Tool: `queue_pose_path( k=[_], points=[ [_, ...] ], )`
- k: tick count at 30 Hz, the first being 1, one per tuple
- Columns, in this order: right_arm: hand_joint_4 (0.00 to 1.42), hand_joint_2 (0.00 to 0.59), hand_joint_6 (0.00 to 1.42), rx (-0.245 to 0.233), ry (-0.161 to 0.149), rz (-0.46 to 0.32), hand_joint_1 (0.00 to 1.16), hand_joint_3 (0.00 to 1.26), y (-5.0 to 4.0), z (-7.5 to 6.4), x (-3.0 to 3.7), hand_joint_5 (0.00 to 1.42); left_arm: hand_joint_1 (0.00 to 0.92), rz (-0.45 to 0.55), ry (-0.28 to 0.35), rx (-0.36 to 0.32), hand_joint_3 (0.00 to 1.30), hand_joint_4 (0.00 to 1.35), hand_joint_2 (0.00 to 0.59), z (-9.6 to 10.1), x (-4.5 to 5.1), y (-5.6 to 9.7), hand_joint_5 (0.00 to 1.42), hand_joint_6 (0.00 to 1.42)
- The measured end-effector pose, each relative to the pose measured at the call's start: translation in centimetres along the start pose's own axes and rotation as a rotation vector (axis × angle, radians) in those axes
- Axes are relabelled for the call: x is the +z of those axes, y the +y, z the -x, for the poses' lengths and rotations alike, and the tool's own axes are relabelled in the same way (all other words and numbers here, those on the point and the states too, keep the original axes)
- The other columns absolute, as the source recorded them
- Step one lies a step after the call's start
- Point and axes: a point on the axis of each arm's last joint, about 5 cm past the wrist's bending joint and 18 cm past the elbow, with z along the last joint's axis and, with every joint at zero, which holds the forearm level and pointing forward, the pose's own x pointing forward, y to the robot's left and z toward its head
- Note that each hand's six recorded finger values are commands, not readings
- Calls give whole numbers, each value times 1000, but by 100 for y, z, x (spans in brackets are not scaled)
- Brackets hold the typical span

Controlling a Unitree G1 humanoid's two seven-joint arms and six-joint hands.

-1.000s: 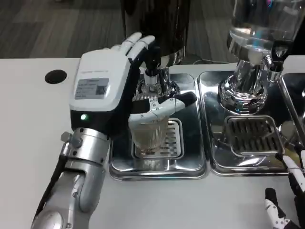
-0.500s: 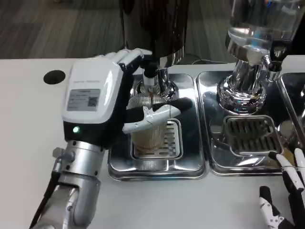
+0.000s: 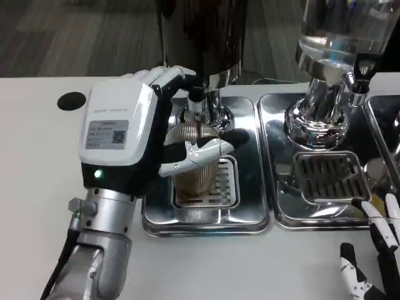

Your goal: Grasp the cup under the faucet to collect the drink, then remove the cup.

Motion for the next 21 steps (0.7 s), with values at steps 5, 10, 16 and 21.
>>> queue_pose_path(
  k=[5,10,16,21],
  points=[
    [0,447,64,0,0,0,236,181,2,1,2,0,0,1,1,-2,561,465,58,17,-2,-10,519,565],
    [0,447,64,0,0,0,236,182,1,2,2,0,0,2,2,-3,561,465,58,21,-4,-10,523,567],
    [0,447,64,6,4,0,236,182,3,21,-2,0,0,7,3,-3,562,465,58,22,-6,-9,525,569],
    [0,447,64,8,7,1,236,182,2,31,-5,0,0,6,3,-4,562,465,58,23,-5,-10,526,571]
  ],
)
